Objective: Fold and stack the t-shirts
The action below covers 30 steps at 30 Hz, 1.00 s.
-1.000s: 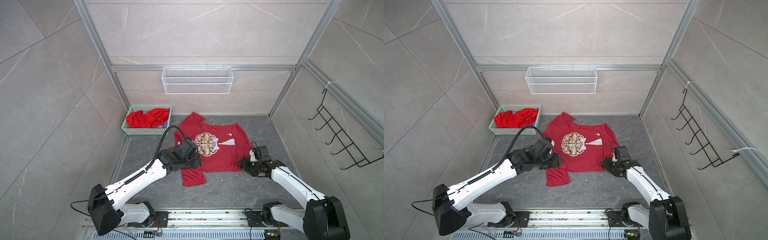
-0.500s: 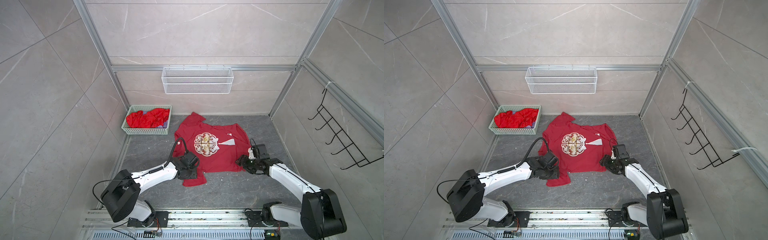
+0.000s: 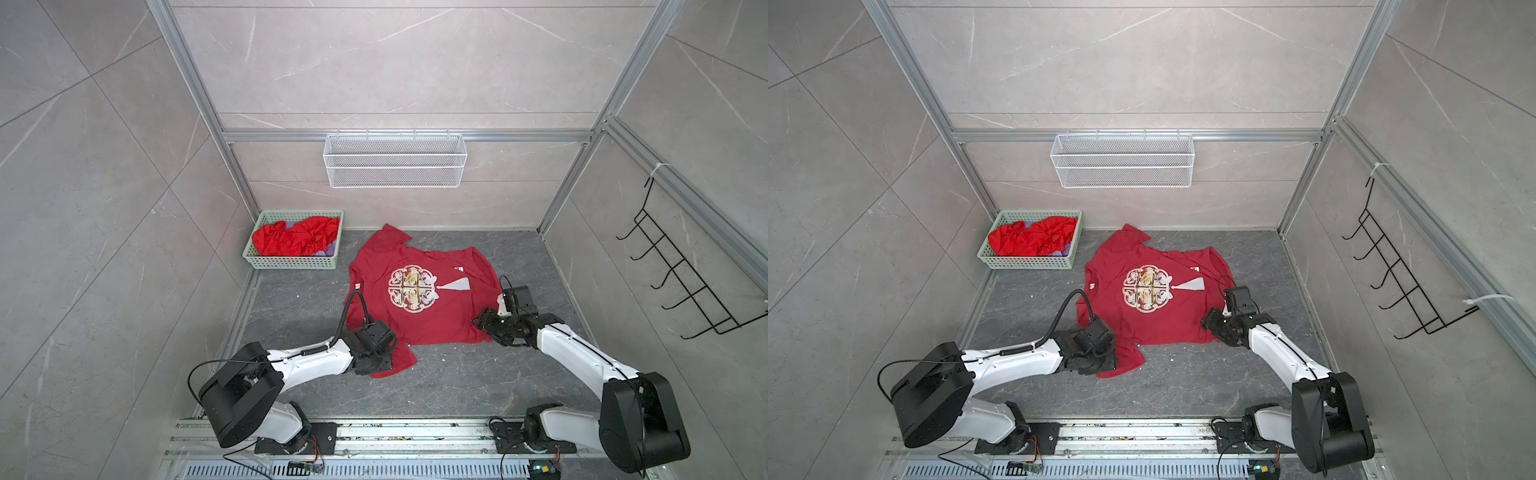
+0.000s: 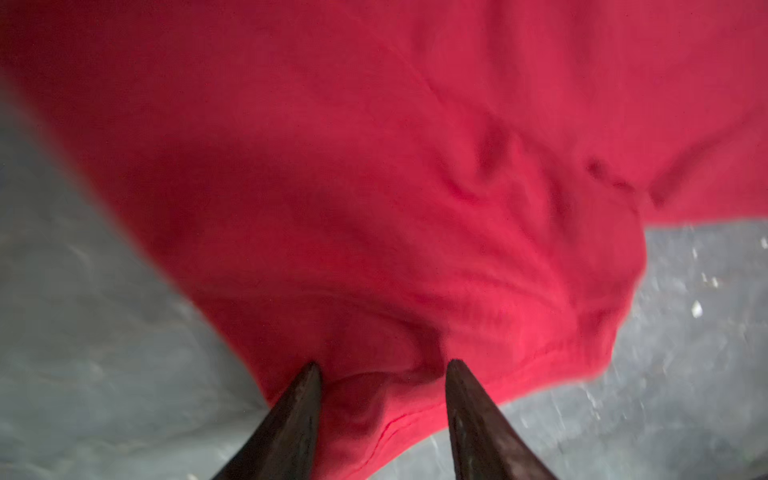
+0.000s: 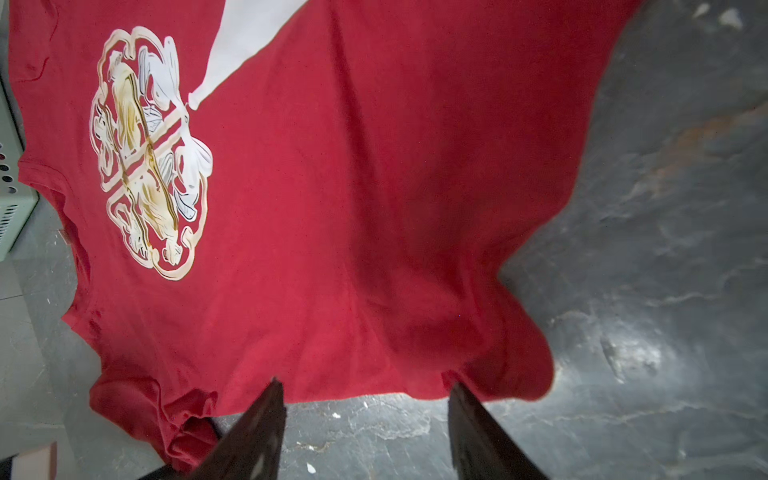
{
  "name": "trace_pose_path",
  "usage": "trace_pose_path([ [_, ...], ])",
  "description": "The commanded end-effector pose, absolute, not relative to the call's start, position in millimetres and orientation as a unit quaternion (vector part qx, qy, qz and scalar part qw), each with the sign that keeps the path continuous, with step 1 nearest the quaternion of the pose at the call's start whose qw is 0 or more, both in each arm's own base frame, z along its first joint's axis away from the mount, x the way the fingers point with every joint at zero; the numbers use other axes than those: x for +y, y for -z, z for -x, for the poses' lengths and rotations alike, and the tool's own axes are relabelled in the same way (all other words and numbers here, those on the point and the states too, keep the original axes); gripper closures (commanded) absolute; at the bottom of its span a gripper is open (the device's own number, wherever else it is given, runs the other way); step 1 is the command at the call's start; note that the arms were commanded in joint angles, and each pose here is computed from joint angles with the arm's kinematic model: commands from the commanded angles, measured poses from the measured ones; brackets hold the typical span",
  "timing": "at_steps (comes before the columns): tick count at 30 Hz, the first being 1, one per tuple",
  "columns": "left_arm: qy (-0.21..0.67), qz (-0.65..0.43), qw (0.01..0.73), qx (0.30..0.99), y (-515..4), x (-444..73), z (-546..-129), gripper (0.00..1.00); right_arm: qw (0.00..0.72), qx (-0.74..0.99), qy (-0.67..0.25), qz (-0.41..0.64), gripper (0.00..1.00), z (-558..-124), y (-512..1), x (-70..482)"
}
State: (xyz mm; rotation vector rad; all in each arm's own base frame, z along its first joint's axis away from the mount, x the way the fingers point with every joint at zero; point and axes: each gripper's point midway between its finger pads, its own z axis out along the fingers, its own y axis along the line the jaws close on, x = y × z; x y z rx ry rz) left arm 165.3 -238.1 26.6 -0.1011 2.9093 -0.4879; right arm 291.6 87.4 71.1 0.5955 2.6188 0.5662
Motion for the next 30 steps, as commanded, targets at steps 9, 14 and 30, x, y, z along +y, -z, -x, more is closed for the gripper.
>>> trace_pose_path([
  [9,0.198,-0.012,0.188,0.962,-153.2,-237.7,-195.8,0.44,0.22,0.938,-0.181,-0.197,0.36,-310.3,-91.3,84.2],
  [14,0.229,-0.016,0.24,0.943,-180.4,-241.4,-252.0,0.41,0.241,0.931,-0.195,-0.192,0.36,-330.9,-101.9,89.4],
  [30,0.26,0.074,0.196,0.942,-81.4,-246.7,-363.1,0.3,0.21,0.933,-0.221,-0.193,0.36,-371.6,-52.2,108.7],
])
